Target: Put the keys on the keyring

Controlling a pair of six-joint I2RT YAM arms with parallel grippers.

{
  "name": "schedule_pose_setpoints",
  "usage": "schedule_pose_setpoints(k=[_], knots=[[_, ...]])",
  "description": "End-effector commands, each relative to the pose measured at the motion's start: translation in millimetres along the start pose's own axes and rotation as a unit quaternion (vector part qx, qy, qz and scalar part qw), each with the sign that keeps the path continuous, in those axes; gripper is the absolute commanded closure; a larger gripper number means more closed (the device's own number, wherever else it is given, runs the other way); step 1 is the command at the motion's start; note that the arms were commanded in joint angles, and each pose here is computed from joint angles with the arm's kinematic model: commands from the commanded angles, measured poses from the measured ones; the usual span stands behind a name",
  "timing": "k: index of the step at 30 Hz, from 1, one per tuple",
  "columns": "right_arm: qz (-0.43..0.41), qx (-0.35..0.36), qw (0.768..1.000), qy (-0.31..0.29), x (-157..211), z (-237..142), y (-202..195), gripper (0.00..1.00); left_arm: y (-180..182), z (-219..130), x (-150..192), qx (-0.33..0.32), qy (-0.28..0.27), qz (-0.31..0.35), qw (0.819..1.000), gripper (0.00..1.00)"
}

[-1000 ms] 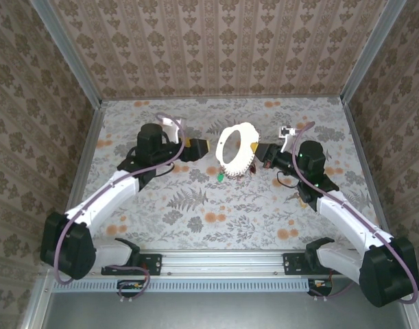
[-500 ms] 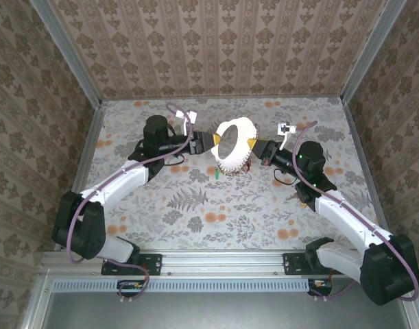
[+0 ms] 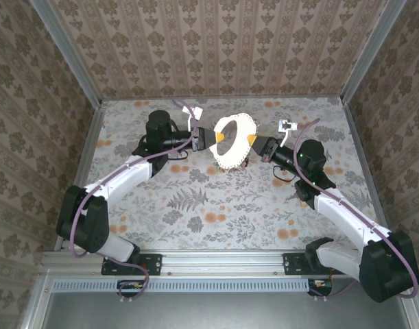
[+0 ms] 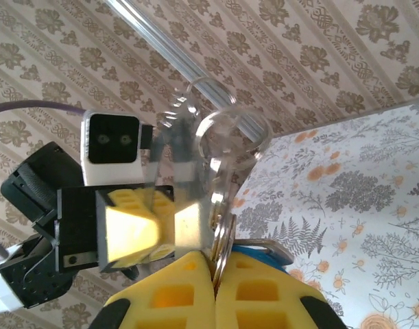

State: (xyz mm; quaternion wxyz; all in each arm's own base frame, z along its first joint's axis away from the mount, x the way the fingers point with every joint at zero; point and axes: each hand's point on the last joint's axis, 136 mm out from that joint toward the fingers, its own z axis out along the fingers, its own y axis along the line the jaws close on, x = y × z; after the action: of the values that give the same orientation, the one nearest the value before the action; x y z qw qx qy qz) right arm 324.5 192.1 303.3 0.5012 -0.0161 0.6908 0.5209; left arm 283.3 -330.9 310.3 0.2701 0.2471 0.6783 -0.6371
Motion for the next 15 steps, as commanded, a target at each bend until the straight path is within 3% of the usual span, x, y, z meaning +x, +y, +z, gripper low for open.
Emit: schedule_pose_setpoints(k=[1,6,10,13,15], knots=[[-0.031,-0.025,0.999,-0.021,-16,-1,22,0.99,-34,-2,-13,0.026,0.003,0.052,0.998,1.0],[-0.069,0.067,0.995,0.013,0,-13,-8,0.75,-49,-16,-9,-0.019,0.052,0.118,0.991,1.0],[-0.119,0.163,0.979,0.041,11,-35,-37,0.53,-63,-35,-5,-0.077,0.115,0.199,0.97,1.0],[-0.136,0.195,0.971,0.016,9,-48,-48,0.53,-61,-48,-6,-0.13,0.146,0.247,0.949,1.0],[-0.167,0.168,0.971,0.001,8,-50,-40,0.54,-64,-52,-7,-0.145,0.16,0.273,0.938,1.0]])
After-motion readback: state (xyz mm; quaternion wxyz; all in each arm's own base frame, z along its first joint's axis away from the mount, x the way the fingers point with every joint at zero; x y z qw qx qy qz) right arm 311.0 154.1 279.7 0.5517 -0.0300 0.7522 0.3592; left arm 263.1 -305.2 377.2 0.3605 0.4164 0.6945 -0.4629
